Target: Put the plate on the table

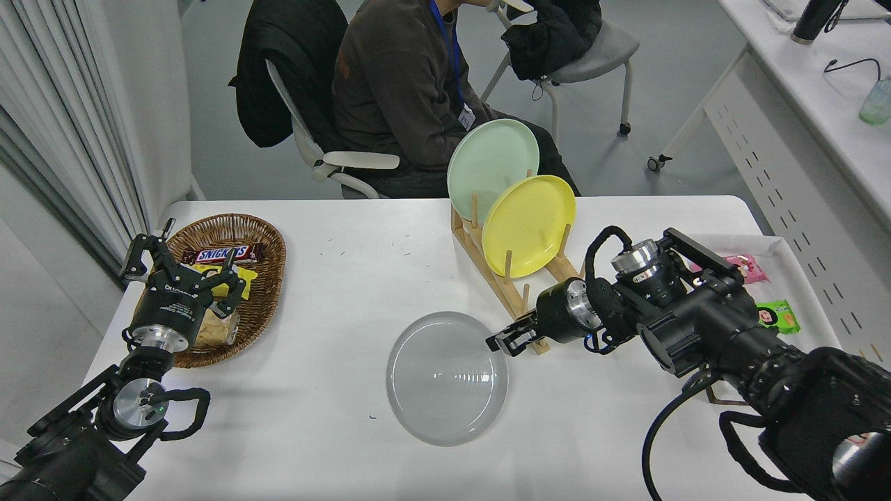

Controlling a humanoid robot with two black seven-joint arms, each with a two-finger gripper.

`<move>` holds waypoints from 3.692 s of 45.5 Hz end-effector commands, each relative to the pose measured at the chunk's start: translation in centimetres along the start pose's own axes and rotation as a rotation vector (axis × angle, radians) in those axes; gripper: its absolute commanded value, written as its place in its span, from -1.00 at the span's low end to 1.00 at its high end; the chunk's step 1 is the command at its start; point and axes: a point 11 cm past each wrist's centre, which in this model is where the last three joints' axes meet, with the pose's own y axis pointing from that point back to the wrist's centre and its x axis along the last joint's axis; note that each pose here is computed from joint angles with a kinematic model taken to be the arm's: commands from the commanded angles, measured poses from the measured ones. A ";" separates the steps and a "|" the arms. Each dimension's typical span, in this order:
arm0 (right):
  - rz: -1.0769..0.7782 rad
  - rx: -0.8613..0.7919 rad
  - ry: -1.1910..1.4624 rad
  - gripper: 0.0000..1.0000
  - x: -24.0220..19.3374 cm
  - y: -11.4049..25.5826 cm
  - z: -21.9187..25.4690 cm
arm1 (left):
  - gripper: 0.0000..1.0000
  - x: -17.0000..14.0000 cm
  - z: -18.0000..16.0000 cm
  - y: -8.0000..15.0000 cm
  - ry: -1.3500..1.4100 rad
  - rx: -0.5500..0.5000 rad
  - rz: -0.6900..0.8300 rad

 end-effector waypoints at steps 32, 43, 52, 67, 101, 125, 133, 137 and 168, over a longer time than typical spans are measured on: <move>-0.002 0.117 -0.194 -1.00 2.3 2.3 -5.5 | 0.96 0.0 0.0 0.0 0.000 0.000 0.000; -0.065 0.001 -0.132 -1.00 0.0 1.2 -2.2 | 0.96 0.0 0.0 0.0 0.000 0.000 0.000; -0.053 -0.044 -0.113 -1.00 -0.3 0.6 -0.6 | 0.96 0.0 0.0 0.0 0.000 0.000 0.000; -0.090 -0.153 -0.245 -1.00 1.6 -0.9 0.1 | 0.96 0.0 0.0 0.0 0.000 0.000 0.000; -0.048 -0.098 -0.246 -1.00 1.7 -0.8 -0.2 | 0.96 0.0 0.0 0.0 0.000 0.000 0.000; -0.039 -0.035 -0.241 -1.00 1.8 -0.9 -0.8 | 0.96 0.0 0.0 0.0 0.000 0.000 0.000; -0.019 -0.003 -0.234 -1.00 2.2 -1.1 -1.1 | 0.96 0.0 0.0 0.0 0.000 0.000 0.000; -0.019 -0.004 -0.233 -1.00 2.2 -1.1 -1.1 | 0.96 0.0 0.0 0.0 0.000 0.000 0.000; 0.012 0.009 -0.214 -1.00 2.7 -1.4 -1.0 | 0.96 0.0 0.0 0.0 0.000 0.000 0.000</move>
